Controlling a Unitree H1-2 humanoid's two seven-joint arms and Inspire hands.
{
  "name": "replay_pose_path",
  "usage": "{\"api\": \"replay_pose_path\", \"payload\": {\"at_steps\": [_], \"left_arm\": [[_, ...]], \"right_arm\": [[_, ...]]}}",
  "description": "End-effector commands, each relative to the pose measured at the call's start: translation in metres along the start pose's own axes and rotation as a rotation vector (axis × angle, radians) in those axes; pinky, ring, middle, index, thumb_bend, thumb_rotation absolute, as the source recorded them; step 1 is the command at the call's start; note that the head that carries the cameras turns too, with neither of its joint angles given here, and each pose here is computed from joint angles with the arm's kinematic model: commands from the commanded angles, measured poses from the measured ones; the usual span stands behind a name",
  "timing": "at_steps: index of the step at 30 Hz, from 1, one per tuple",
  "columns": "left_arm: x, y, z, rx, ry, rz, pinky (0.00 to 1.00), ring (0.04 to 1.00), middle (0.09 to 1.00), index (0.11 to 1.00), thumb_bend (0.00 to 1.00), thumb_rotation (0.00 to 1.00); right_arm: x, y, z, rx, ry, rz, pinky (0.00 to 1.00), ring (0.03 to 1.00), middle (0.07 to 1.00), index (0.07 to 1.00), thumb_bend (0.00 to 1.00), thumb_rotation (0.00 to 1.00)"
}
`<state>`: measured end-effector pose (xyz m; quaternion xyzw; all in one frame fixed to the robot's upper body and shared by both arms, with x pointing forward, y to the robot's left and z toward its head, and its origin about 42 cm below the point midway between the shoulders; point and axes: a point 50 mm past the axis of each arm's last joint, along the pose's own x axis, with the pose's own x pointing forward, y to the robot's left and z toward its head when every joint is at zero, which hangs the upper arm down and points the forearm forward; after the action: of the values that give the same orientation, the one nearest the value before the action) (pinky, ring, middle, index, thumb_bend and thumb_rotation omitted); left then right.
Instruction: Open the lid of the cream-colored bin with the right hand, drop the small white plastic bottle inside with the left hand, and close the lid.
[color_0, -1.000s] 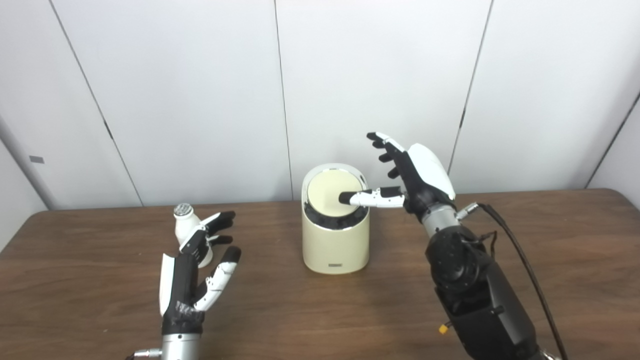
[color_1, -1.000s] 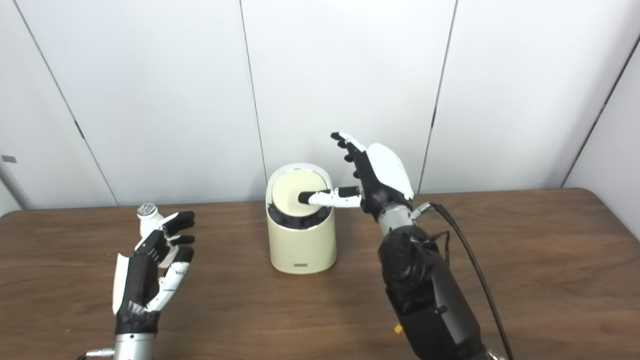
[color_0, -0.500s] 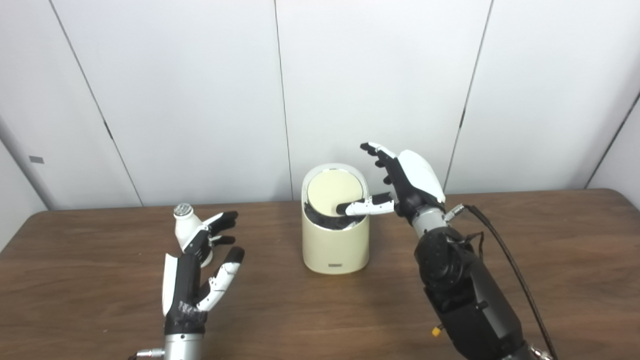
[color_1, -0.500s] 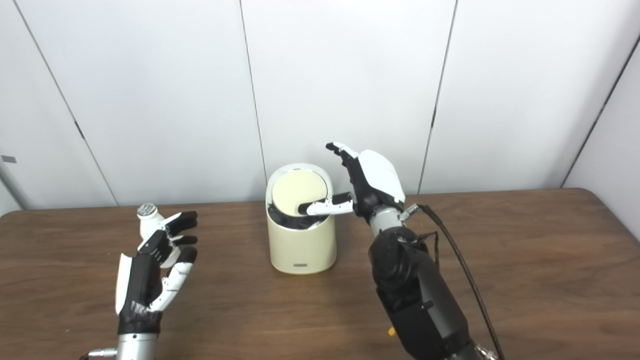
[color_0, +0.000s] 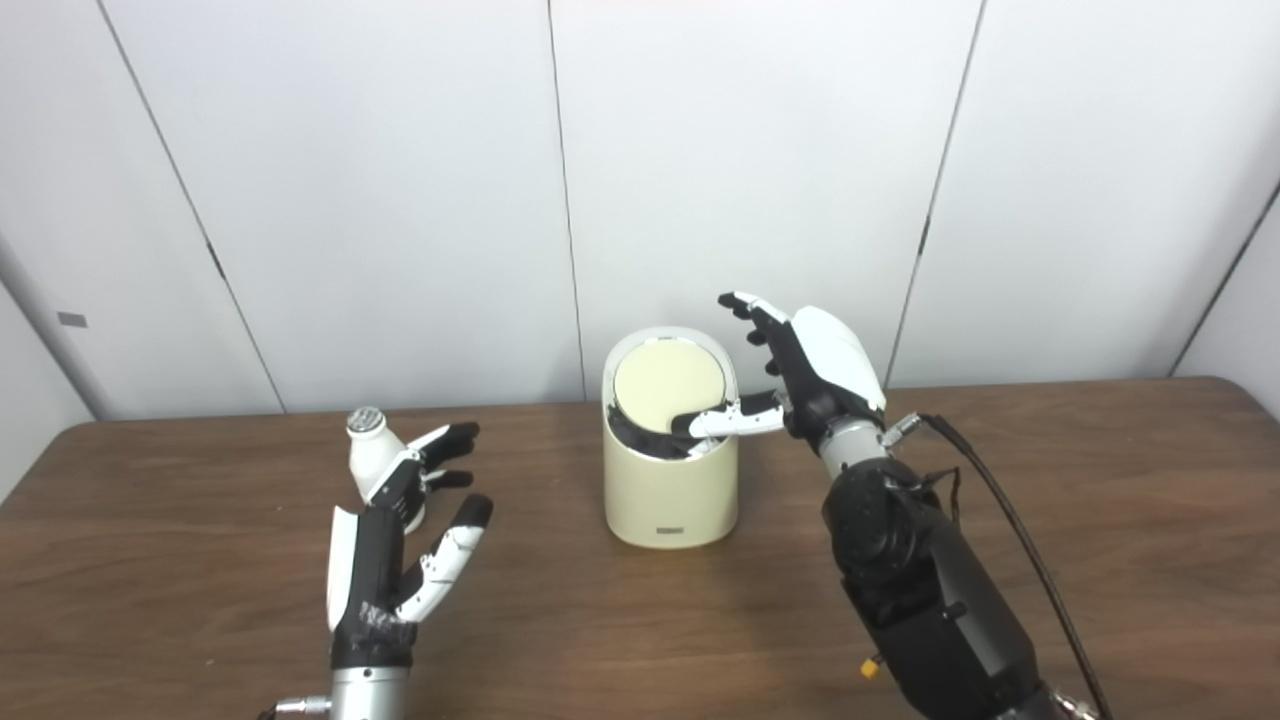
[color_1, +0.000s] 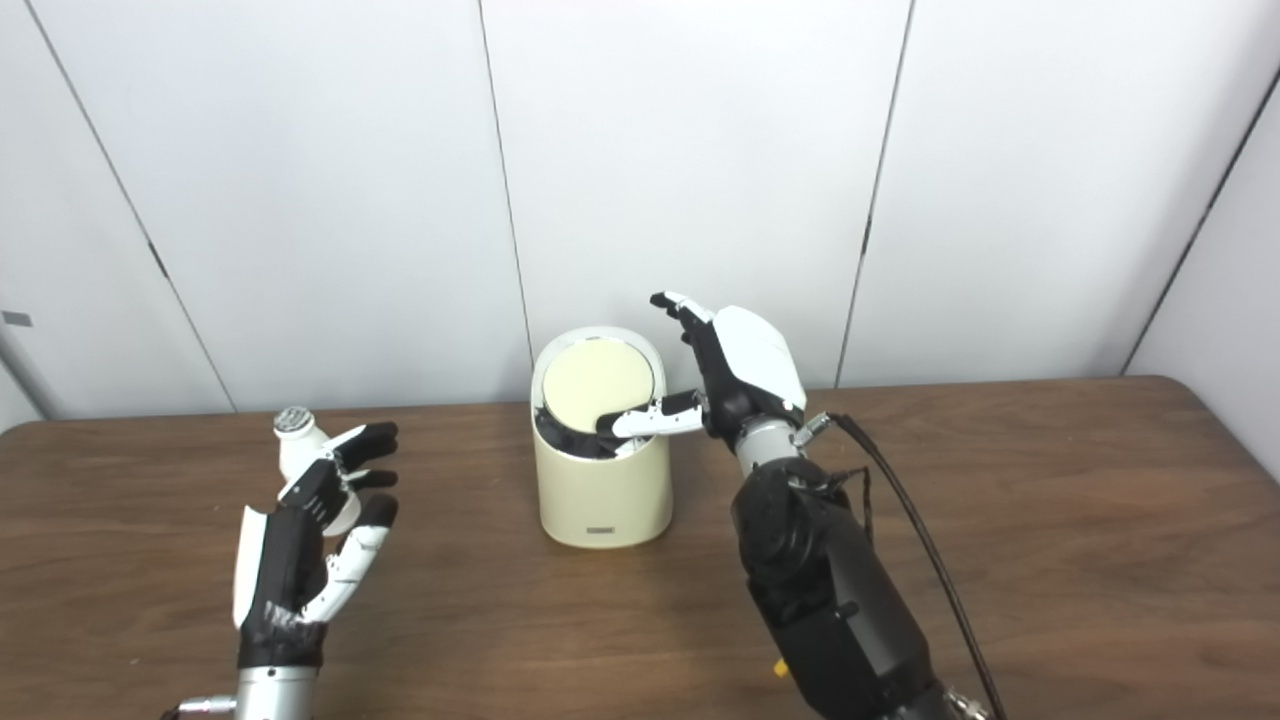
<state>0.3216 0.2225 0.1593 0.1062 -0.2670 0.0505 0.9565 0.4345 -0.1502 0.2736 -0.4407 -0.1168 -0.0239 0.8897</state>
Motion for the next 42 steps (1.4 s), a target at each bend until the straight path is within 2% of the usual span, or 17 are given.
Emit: {"api": "replay_pose_path", "payload": {"at_steps": [1,16,26,32,39,42], "left_arm": [[0.0104,0.001,0.0132,-0.014,-0.08,0.007,0.67,0.777,0.793,0.751,0.72,0.7],[0.0106,-0.0006,0.0133,-0.013,-0.082,0.001,0.67,0.776,0.79,0.749,0.7,0.7],[0.0104,-0.0018,0.0141,-0.021,-0.078,0.005,0.67,0.782,0.794,0.752,0.71,0.7],[0.0103,-0.0016,0.0141,-0.016,-0.077,0.002,0.67,0.784,0.797,0.755,0.71,0.7],[0.0104,-0.0021,0.0141,-0.019,-0.082,0.002,0.67,0.78,0.793,0.753,0.71,0.7],[0.0099,-0.0024,0.0151,-0.019,-0.079,0.002,0.68,0.783,0.795,0.756,0.71,0.7]], "right_arm": [[0.0116,-0.0149,0.0187,-0.015,-0.057,-0.063,0.63,0.789,0.855,0.85,0.98,0.36],[0.0175,-0.0166,0.0213,-0.022,-0.049,-0.053,0.64,0.797,0.855,0.857,0.95,0.49],[0.0195,-0.0148,0.0223,-0.033,-0.048,-0.054,0.63,0.79,0.848,0.851,0.97,0.51],[0.0205,-0.0143,0.0228,-0.036,-0.045,-0.056,0.64,0.794,0.85,0.852,0.97,0.47],[0.0213,-0.0131,0.0236,-0.043,-0.053,-0.065,0.62,0.787,0.848,0.843,0.96,0.31],[0.0212,-0.0122,0.0231,-0.039,-0.057,-0.07,0.62,0.783,0.845,0.837,0.93,0.28]]}}
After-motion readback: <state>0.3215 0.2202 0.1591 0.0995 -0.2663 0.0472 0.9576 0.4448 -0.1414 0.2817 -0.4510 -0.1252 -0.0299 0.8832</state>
